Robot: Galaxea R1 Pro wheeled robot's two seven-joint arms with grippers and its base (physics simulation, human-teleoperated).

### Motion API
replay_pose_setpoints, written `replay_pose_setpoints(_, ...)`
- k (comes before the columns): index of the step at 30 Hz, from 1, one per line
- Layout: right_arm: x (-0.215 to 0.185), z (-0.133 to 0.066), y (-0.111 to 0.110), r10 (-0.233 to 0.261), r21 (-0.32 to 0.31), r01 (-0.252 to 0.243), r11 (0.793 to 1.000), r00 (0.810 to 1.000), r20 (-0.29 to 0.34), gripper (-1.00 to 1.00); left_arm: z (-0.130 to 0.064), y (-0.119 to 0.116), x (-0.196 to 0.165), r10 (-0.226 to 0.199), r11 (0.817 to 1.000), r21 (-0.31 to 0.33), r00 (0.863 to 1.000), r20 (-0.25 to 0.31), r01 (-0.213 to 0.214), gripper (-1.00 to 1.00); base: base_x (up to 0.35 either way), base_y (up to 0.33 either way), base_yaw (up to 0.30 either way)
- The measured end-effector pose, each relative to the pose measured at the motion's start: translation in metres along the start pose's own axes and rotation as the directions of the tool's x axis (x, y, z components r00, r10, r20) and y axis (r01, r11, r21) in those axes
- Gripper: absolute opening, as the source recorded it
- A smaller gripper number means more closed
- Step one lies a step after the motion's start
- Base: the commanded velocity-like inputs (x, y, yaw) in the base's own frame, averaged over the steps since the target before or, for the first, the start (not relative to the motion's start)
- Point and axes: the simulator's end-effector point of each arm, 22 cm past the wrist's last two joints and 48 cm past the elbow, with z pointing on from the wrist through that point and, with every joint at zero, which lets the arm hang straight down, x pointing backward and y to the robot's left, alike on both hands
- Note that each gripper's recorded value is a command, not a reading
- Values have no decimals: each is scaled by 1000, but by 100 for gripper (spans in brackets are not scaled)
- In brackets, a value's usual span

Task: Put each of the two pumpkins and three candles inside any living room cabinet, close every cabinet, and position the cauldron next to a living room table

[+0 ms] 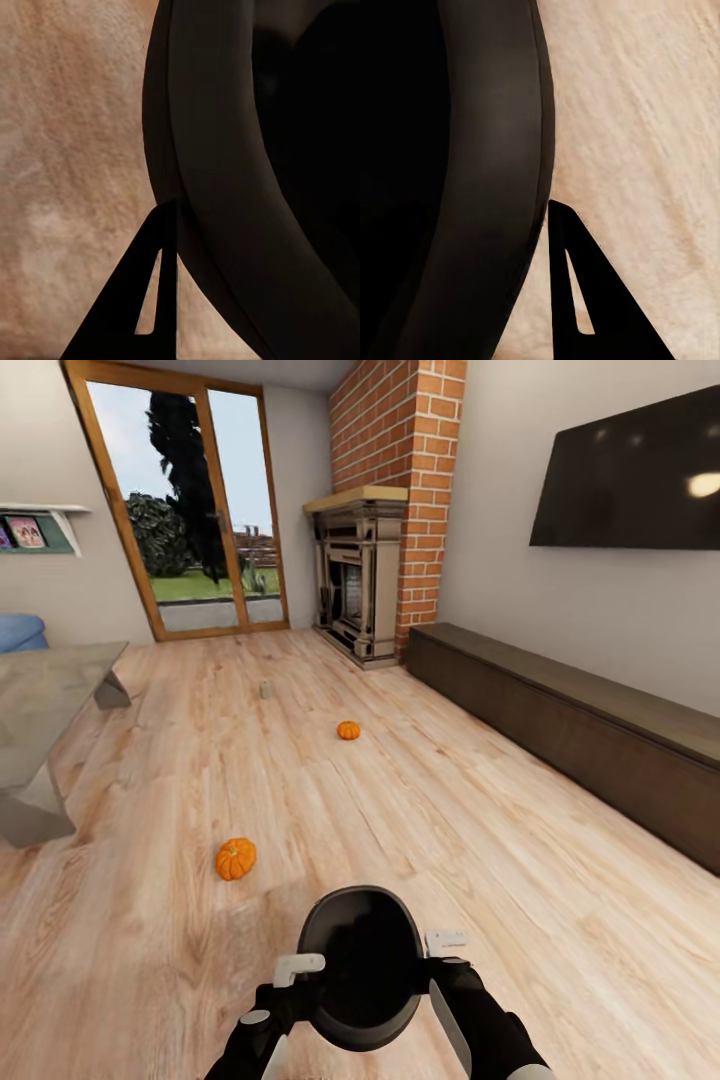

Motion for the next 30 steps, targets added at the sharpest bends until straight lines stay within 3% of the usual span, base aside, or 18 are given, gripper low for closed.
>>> replay_pose_setpoints(13, -6, -4, 0, 0, 0, 0, 1000, 1000, 13, -100, -3, -1, -6, 0, 1000, 0, 1000, 13, 0, -100, -1, 0, 273)
replay_pose_setpoints(23, -24, -18, 0, -2, 3, 1, 1000, 998, 55, -100, -14, -2, -24, 2, 1000, 2, 999, 53, -2, -100, 0, 0, 46)
replay_pose_setpoints(30, -36, -29, -1, -3, 4, 2, 1000, 996, 84, -100, -21, -4, -37, 4, 1000, 4, 997, 82, -4, -100, 0, 0, 237)
